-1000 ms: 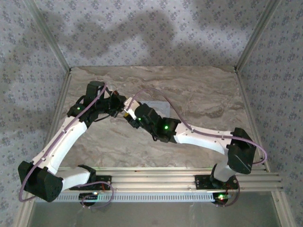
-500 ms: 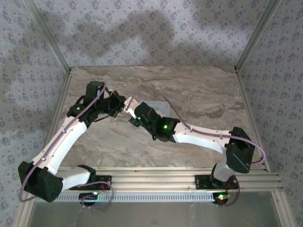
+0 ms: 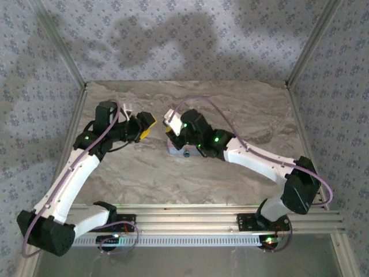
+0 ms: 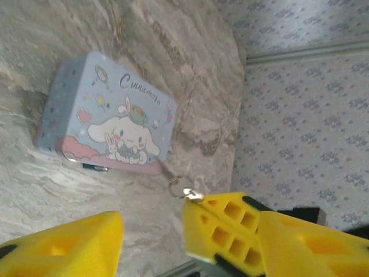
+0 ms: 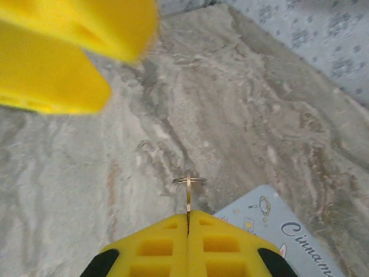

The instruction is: Unlock a padlock with a key

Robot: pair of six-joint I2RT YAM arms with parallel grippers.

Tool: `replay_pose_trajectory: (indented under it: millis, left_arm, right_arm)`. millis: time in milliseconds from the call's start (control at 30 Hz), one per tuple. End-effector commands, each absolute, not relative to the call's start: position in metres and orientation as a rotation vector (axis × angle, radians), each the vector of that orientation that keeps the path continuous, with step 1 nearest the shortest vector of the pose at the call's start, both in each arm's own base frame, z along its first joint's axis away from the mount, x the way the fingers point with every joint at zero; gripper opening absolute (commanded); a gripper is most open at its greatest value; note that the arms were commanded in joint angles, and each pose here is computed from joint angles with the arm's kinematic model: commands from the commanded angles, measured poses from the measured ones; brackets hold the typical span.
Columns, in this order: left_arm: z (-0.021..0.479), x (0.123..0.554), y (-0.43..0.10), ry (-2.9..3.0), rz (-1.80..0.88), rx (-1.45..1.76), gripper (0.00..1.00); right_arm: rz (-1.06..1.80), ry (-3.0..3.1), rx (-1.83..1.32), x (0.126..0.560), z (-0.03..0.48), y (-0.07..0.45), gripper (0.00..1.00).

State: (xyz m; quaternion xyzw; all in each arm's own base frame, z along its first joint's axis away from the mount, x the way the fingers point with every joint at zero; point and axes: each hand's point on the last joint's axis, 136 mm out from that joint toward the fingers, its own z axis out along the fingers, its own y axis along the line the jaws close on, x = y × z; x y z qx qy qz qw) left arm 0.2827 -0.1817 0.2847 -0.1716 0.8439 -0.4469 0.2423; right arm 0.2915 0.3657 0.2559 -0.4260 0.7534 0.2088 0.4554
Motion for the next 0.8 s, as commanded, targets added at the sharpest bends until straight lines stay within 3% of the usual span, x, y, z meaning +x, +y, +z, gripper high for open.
replay_pose_trajectory:
  millis: [0, 100, 200, 367, 767]
  left_arm:
    - [0.305, 0.270, -0.175, 2.213, -1.100, -0.091, 0.69]
    - [0.321, 0.259, -0.180, 2.091, -1.067, 0.163, 0.70]
    - [0.346, 0.235, -0.200, 1.852, -1.129, 0.513, 0.66]
    - [0.346, 0.203, -0.221, 1.646, -1.117, 0.850, 0.67]
    - [0.326, 0.195, -0.249, 1.621, -1.121, 1.120, 0.61]
  right_arm:
    - [0.784, 2.022, -1.170, 0.259, 0.249, 0.358, 0.00]
    - [0.910, 2.072, -1.180, 0.246, 0.255, 0.349, 0.00]
    - [1.035, 2.094, -1.157, 0.237, 0.269, 0.344, 0.00]
    - [1.043, 2.088, -1.145, 0.228, 0.288, 0.332, 0.00]
    - [1.048, 2.117, -1.192, 0.204, 0.301, 0.320, 0.00]
